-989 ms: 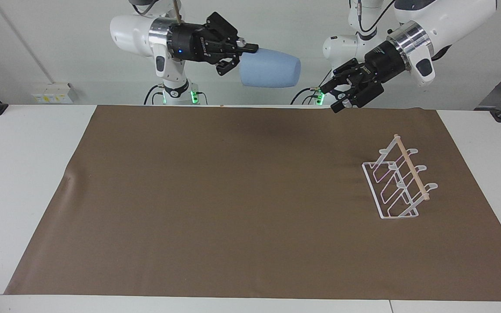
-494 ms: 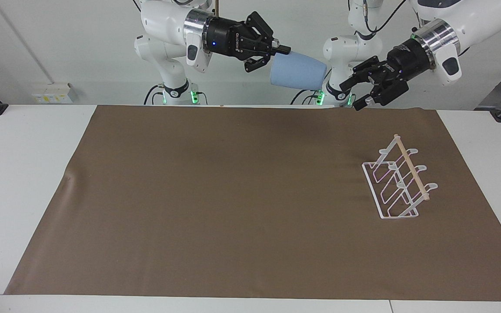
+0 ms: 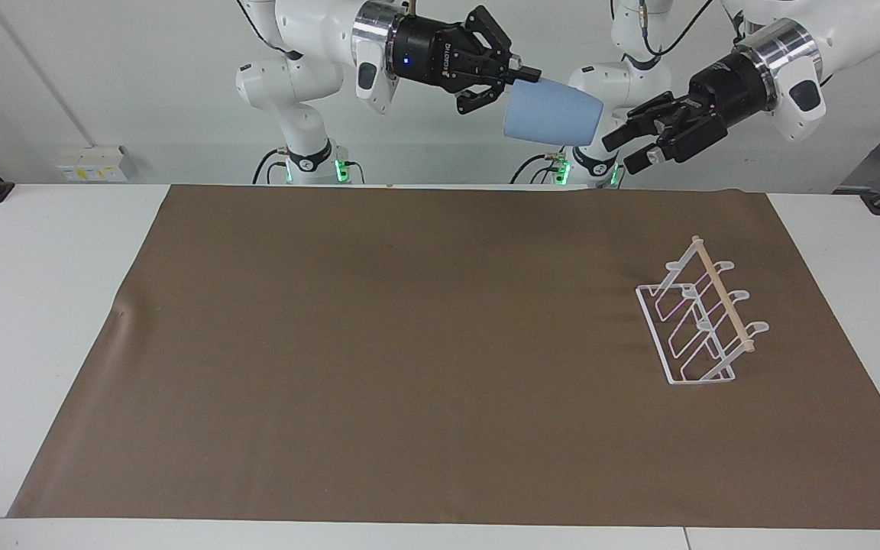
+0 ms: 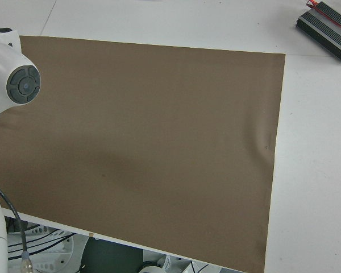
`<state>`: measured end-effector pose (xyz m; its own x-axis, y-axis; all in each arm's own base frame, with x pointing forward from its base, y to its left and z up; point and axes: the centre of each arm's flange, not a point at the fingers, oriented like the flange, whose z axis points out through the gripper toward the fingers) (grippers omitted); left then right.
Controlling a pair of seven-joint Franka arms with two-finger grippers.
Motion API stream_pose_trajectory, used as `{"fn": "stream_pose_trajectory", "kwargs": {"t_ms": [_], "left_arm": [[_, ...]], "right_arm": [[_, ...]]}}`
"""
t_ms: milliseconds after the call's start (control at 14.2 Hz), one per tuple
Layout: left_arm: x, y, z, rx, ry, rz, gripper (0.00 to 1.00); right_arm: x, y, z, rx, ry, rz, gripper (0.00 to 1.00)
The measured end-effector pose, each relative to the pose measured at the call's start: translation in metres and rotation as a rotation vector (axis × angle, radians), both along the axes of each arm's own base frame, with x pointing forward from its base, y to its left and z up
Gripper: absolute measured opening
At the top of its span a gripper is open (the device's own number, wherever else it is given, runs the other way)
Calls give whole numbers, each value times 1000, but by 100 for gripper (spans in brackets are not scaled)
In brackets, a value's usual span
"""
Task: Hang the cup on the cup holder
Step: 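Carry the cup to the left gripper and close the left gripper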
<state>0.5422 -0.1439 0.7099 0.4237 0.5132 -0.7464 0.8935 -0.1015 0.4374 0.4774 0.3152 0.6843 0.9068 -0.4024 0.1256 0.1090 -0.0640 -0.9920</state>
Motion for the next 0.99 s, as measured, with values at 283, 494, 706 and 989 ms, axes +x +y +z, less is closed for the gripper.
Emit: {"fn": "stream_pose_trajectory", "kwargs": {"t_ms": [283, 494, 706, 989], "left_arm": [[-5, -8, 22, -30, -45, -19, 100], [-8, -13, 27, -27, -88, -53, 100], [-14, -28, 26, -20, -109, -109, 100], [-19, -35, 27, -17, -104, -151, 100]], "right_arm": [[1, 1, 1, 7, 12, 0, 5], [1, 1, 0, 11, 19, 1, 5], [1, 2, 0, 11, 20, 2, 5], [2, 2, 0, 11, 22, 2, 5]]}}
